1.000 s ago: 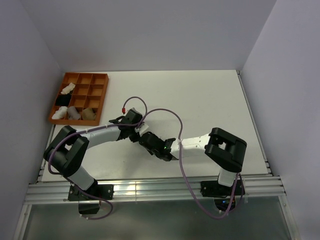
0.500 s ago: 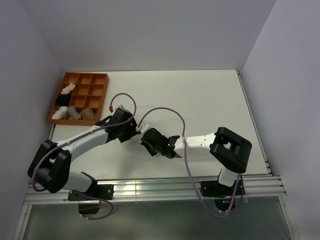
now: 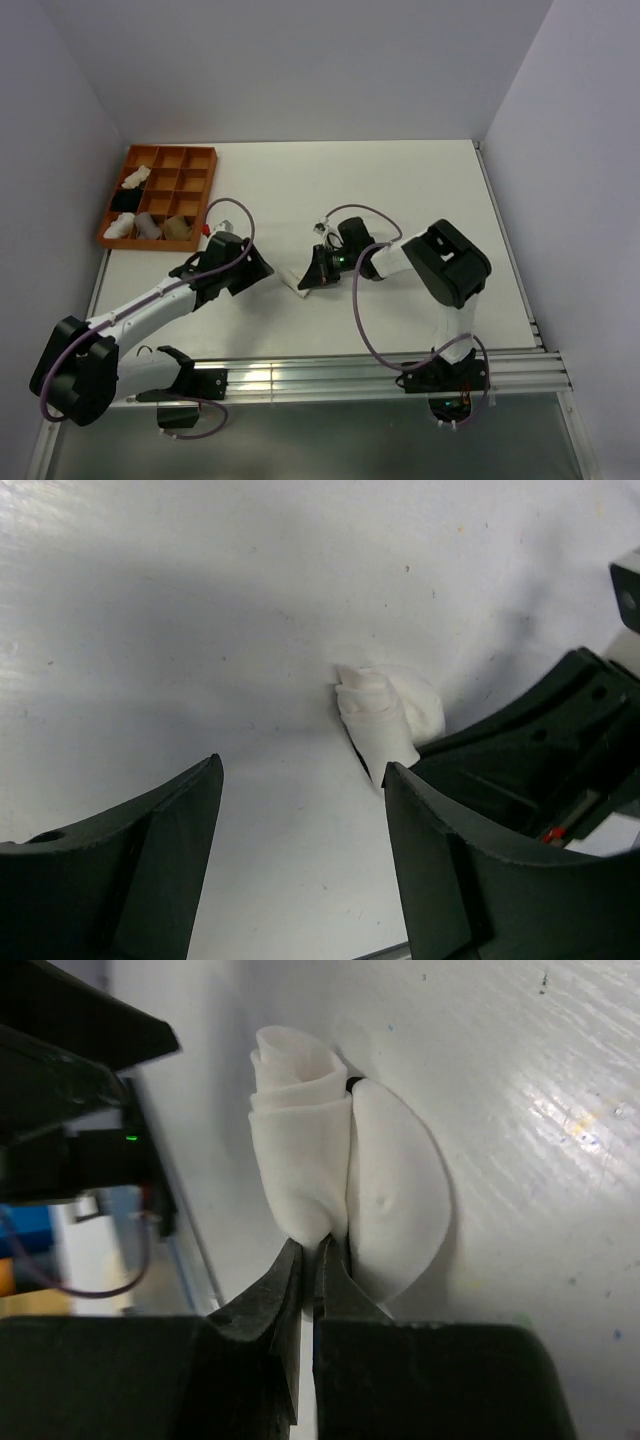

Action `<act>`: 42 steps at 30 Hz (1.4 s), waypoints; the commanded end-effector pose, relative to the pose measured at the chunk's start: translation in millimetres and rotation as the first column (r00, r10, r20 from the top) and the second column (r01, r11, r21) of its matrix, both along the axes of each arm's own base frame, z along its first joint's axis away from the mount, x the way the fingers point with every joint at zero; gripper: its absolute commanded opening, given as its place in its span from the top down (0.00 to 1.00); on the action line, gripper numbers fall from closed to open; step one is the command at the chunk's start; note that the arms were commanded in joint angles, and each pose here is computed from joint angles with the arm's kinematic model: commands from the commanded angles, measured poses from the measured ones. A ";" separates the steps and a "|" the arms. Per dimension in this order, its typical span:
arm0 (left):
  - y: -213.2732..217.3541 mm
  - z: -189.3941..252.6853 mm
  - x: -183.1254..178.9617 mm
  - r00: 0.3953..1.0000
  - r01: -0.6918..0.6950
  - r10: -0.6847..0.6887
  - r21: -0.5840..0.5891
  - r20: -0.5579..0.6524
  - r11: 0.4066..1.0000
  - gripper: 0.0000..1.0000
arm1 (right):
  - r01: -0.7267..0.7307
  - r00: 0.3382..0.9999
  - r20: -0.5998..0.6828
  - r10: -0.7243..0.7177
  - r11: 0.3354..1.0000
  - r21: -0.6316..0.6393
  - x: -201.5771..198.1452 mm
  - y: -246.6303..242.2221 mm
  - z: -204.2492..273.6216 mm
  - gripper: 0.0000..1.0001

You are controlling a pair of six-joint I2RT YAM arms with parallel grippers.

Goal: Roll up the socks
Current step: Roll the sock at the center of the board.

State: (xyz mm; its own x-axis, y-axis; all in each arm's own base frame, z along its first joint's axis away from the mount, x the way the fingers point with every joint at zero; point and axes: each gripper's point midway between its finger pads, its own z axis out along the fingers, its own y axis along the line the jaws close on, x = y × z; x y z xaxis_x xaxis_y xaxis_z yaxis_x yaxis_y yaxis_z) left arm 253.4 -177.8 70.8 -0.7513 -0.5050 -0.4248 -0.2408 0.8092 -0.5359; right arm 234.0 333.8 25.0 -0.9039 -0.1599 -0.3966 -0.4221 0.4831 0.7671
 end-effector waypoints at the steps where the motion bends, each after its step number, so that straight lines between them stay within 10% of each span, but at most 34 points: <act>1: -14.5 8.9 2.8 0.997 0.055 -0.052 -0.055 0.060 0.997 0.30 | -0.043 0.979 -0.183 0.088 0.971 0.235 -13.4 4.4 19.1 1.00; 22: -61.7 -35.1 15.0 0.990 0.133 -0.137 -0.078 -0.041 0.988 0.41 | 0.048 0.935 -0.355 0.015 0.985 0.167 -7.0 -8.3 -18.8 1.00; 30: -56.5 -61.6 1.6 0.982 0.127 -0.127 -0.013 -0.137 0.992 0.72 | 0.056 0.960 -0.280 -0.026 0.993 0.100 -0.3 -13.7 -20.6 1.00; 42: -52.6 -58.9 -2.5 0.975 0.157 -0.147 0.051 -0.169 0.986 0.90 | 0.152 0.963 0.251 -0.098 0.966 -0.209 16.4 -31.6 20.9 0.51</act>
